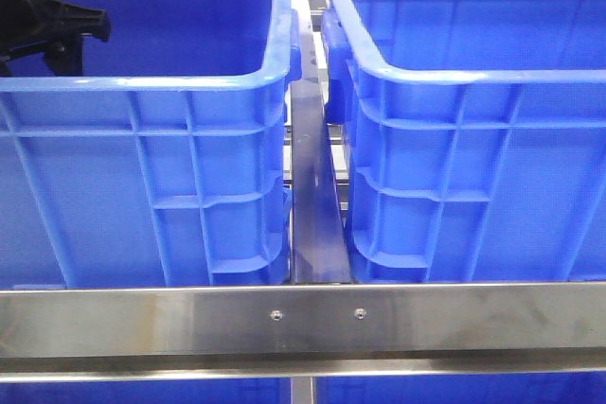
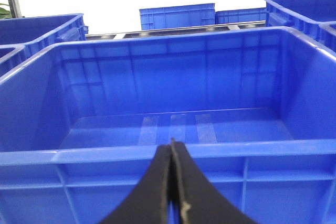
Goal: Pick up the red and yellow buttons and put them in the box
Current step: 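Lower the left gripper onto a red-capped button in the button crate, then close the left gripper on the red button and lift it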
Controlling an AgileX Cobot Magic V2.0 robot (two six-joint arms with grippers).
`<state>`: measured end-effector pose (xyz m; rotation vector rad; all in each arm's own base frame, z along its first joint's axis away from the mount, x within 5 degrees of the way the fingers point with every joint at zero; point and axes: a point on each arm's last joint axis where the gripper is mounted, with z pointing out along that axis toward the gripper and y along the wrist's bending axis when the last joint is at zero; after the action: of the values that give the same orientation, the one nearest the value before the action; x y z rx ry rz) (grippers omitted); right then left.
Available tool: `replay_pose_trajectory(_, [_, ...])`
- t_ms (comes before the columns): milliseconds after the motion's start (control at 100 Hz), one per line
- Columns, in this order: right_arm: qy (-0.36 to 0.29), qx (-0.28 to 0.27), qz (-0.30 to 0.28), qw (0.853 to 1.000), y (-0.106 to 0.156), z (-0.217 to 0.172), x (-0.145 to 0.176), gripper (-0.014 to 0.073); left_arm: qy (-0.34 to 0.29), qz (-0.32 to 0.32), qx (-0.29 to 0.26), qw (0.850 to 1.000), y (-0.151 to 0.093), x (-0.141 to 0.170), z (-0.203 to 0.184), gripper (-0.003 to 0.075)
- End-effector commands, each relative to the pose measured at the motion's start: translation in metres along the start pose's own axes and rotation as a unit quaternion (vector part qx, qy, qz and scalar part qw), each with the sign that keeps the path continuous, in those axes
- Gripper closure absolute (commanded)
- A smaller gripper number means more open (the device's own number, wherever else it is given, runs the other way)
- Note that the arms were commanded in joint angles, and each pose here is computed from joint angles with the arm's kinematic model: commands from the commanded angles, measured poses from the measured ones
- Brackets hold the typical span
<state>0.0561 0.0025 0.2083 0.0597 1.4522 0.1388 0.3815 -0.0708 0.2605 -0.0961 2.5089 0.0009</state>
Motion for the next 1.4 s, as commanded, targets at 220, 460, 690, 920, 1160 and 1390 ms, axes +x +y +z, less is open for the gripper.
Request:
replay_pose_trajectory(220, [-0.054, -0.006, -0.005, 0.998, 0.001, -0.002, -0.010, 0.0663, -0.070, -0.007, 0.020, 0.997, -0.001, -0.020, -0.022, 0.0289])
replay_pose_trajectory(460, [-0.054, -0.006, -0.005, 0.998, 0.001, -0.002, -0.010, 0.0663, -0.044, -0.004, 0.014, 0.999, -0.003, -0.014, -0.002, 0.0289])
replay_pose_trajectory(690, [-0.054, -0.006, -0.005, 0.998, 0.001, -0.002, -0.010, 0.0663, -0.029, -0.013, 0.010, 0.999, -0.003, -0.010, 0.010, 0.0318])
replay_pose_trajectory(920, [-0.054, -0.006, -0.005, 0.998, 0.001, -0.002, -0.010, 0.0663, -0.027, -0.012, 0.009, 1.000, -0.003, -0.010, 0.010, 0.0630])
replay_pose_trajectory(1160, [-0.054, -0.006, -0.005, 0.998, 0.001, -0.002, -0.010, 0.0663, -0.041, -0.011, 0.008, 0.999, -0.001, -0.014, -0.007, 0.0739])
replay_pose_trajectory(1390, [-0.054, -0.006, -0.005, 0.998, 0.001, -0.002, -0.010, 0.0663, -0.048, 0.024, 0.007, 0.999, -0.003, -0.013, -0.053, 0.0739])
